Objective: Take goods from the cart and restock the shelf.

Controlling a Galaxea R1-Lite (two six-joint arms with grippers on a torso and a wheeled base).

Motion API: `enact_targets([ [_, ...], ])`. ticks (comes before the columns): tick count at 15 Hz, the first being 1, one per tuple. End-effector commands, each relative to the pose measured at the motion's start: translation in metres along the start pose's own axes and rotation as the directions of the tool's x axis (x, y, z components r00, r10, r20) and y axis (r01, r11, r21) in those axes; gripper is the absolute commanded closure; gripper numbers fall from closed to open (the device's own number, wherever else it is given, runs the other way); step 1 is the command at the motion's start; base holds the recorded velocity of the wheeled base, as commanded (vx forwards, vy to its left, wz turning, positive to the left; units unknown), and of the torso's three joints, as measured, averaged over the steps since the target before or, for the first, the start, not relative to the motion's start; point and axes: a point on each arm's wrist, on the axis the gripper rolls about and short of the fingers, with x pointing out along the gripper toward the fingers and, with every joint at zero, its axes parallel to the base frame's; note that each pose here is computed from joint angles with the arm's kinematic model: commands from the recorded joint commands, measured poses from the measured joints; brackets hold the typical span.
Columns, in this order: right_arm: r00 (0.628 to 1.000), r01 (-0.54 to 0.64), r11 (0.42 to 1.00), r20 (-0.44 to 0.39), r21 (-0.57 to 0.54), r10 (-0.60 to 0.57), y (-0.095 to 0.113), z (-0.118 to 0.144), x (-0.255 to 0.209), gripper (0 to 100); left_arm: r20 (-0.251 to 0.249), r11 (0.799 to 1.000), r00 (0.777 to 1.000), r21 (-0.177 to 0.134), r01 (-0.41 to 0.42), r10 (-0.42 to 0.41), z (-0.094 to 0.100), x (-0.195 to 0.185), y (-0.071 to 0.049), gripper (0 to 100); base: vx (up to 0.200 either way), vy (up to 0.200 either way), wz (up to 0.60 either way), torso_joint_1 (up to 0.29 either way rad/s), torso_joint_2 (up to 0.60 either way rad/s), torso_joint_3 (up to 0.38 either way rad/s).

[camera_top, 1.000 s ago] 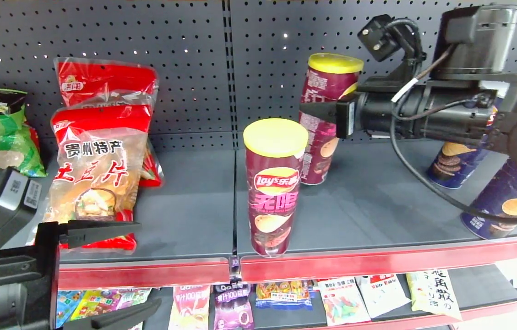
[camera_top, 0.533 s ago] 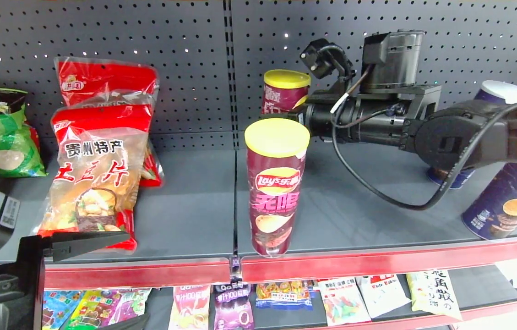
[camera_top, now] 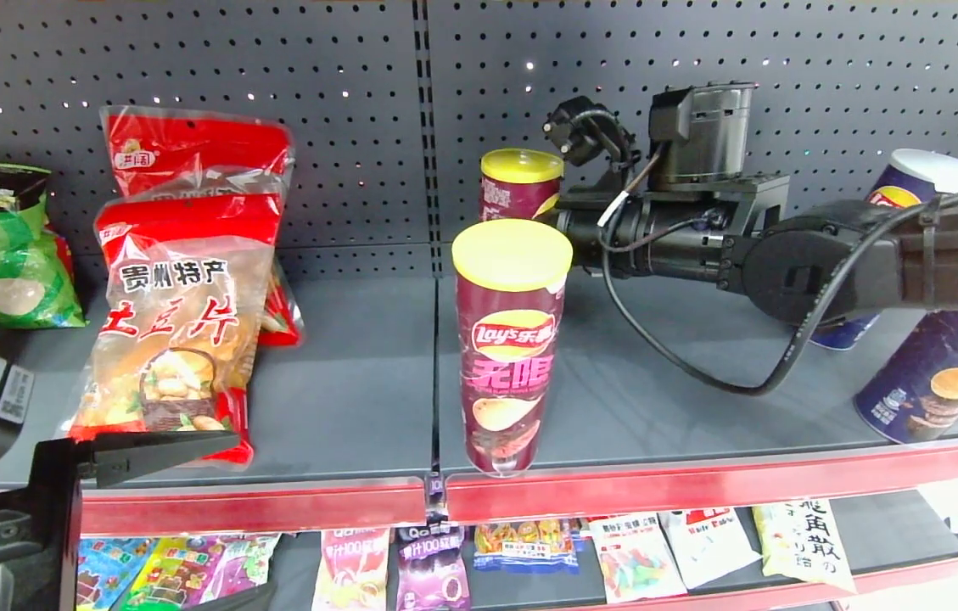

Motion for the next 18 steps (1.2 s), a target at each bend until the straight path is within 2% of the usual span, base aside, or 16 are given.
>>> enact_targets([
  [1, 1.0, 0.0, 1.0, -0.006, 0.002, 0.0, 0.0, -0.001, -0.002, 0, 0.0, 1.0, 1.0, 0.001, 0.0, 0.0, 0.001, 0.0, 0.0, 0, 0.0, 0.0, 0.0, 0.0, 0.0, 0.0],
  [9, 0.999, 0.023, 1.0, -0.04, 0.018, -0.022, 0.009, -0.002, -0.048, 0, -0.019, 1.0, 1.0, -0.012, -0.017, 0.017, 0.004, 0.008, 0.006, 0, 0.0, 0.0, 0.0, 0.0, 0.0, 0.0],
  [14, 0.985, 0.116, 0.992, -0.135, 0.043, -0.109, 0.015, -0.032, -0.127, 0, -0.083, 0.997, 0.994, -0.027, -0.072, 0.07, 0.018, 0.037, 0.03, 0, 0.0, 0.0, 0.0, 0.0, 0.0, 0.0],
  [16, 0.977, 0.133, 0.99, -0.174, 0.048, -0.123, 0.026, -0.049, -0.155, 0, -0.12, 0.992, 0.985, -0.024, -0.127, 0.123, 0.021, 0.05, 0.038, 0, 0.0, 0.0, 0.0, 0.0, 0.0, 0.0],
  [18, 0.977, 0.123, 0.991, -0.183, 0.047, -0.112, 0.043, -0.065, -0.191, 0, -0.152, 0.992, 0.981, -0.027, -0.123, 0.118, 0.023, 0.068, 0.048, 0, 0.0, 0.0, 0.0, 0.0, 0.0, 0.0],
])
